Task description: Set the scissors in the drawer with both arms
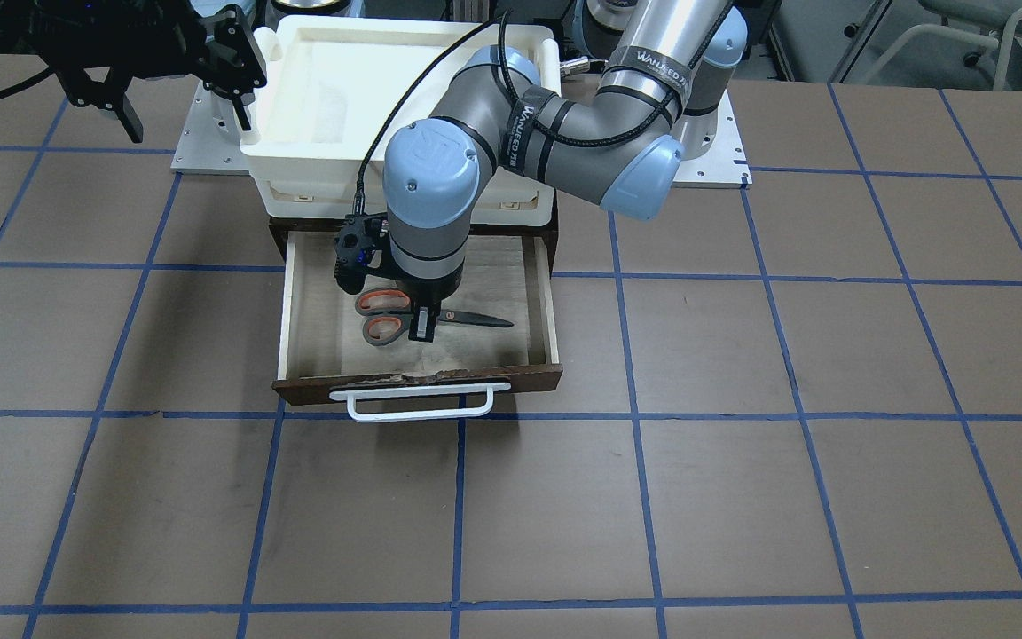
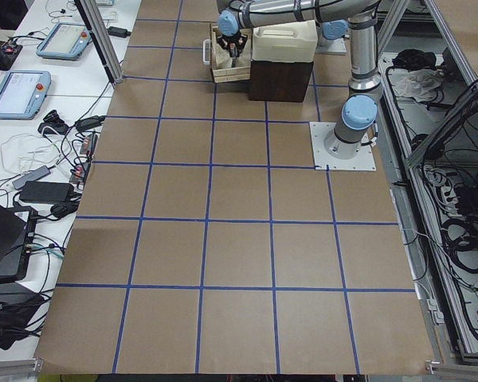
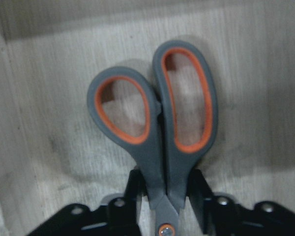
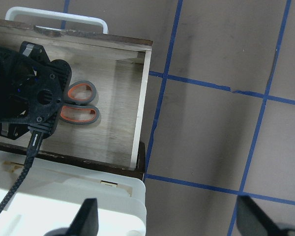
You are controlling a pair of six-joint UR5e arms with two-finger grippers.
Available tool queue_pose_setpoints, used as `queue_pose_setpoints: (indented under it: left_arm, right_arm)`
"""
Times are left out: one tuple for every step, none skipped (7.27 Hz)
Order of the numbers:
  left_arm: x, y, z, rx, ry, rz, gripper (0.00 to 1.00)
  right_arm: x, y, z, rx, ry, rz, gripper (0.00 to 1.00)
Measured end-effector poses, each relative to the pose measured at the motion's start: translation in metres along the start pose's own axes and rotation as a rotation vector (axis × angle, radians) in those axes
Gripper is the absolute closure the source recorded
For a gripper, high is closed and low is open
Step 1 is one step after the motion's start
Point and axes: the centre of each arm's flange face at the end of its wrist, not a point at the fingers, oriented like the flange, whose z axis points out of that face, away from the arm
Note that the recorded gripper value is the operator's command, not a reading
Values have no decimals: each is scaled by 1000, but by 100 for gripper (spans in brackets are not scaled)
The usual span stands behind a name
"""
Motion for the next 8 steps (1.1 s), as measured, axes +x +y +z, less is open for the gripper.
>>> queue_pose_setpoints:
  left_arm:
    - [1,0,-9,7,-17,-4,13]
    - [0,1,-23,17,-43,-8,14]
    - [-4,6,-41,28,-68,-18,15]
    - [-9,17,-62,36,-84,-40,20]
    - [-15,37,-83,41,-94,-76,20]
    - [-22,67,-104,47,-102,-129,18]
    - [-29,105,-127,57,-116,-198,3]
    - [-32,140,-149,69,-142,-282,0]
  right_arm:
    - [0,0,0,0,0,0,0]
    - [0,0,0,0,0,0,0]
    - [0,0,0,0,0,1,0]
    - [0,0,0,0,0,1,0]
    - [0,0,0,0,-1,1,0]
    - [0,0,0,0,0,1,0]
    - [0,0,0,0,0,1,0]
    - [0,0,0,1,-1,-1,0]
